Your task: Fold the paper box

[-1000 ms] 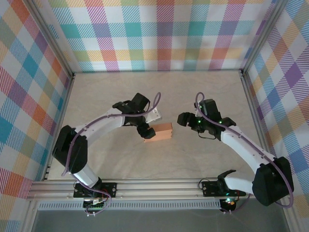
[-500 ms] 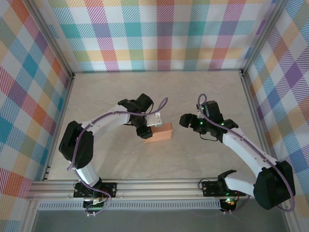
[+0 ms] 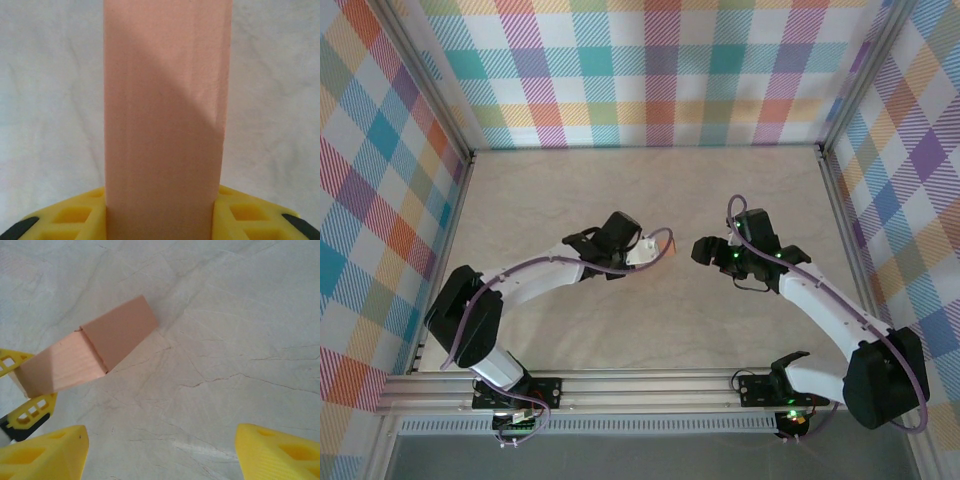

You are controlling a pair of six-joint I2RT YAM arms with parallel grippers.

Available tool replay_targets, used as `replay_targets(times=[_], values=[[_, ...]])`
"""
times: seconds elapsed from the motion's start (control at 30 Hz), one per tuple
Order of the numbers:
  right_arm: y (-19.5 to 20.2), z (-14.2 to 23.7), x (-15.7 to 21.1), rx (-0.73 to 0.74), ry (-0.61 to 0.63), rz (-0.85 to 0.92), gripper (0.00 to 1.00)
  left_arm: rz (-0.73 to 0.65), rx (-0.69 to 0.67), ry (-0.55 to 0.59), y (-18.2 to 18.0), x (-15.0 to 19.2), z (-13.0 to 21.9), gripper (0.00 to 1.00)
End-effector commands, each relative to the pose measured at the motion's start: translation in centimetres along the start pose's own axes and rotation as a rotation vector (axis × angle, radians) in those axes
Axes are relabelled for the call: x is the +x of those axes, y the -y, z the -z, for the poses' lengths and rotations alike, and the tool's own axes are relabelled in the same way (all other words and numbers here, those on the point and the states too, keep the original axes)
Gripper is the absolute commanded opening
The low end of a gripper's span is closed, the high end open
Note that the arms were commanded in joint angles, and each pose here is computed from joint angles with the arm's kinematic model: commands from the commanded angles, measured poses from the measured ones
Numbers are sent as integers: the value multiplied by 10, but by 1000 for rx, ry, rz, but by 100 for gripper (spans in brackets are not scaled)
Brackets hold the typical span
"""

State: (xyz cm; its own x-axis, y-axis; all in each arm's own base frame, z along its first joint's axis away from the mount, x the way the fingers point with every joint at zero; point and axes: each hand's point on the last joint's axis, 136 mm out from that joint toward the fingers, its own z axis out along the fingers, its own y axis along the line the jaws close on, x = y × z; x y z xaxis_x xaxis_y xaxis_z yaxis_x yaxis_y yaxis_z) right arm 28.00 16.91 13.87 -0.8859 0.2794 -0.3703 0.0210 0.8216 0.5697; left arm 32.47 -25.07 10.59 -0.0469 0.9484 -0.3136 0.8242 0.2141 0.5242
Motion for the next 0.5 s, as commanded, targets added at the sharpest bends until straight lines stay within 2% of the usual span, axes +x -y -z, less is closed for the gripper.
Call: replay_targets(times=[0.0, 0.17, 0.33, 0.4, 0.47], values=[[12, -2, 5, 36, -13, -16, 77, -58, -202, 26, -30, -11, -10, 41], [14, -2, 5, 40, -13, -24, 77, -165, -166, -3, -10, -4, -31, 48], [14, 0, 2, 43, -3, -16, 78, -124, -131, -10, -4, 2, -32, 53], [15, 2, -1, 50, 13, 2, 80, -92, -87, 3, 2, 4, -27, 64], [16, 6, -6, 60, 40, 27, 86, -69, -47, 21, 10, 5, -20, 75]])
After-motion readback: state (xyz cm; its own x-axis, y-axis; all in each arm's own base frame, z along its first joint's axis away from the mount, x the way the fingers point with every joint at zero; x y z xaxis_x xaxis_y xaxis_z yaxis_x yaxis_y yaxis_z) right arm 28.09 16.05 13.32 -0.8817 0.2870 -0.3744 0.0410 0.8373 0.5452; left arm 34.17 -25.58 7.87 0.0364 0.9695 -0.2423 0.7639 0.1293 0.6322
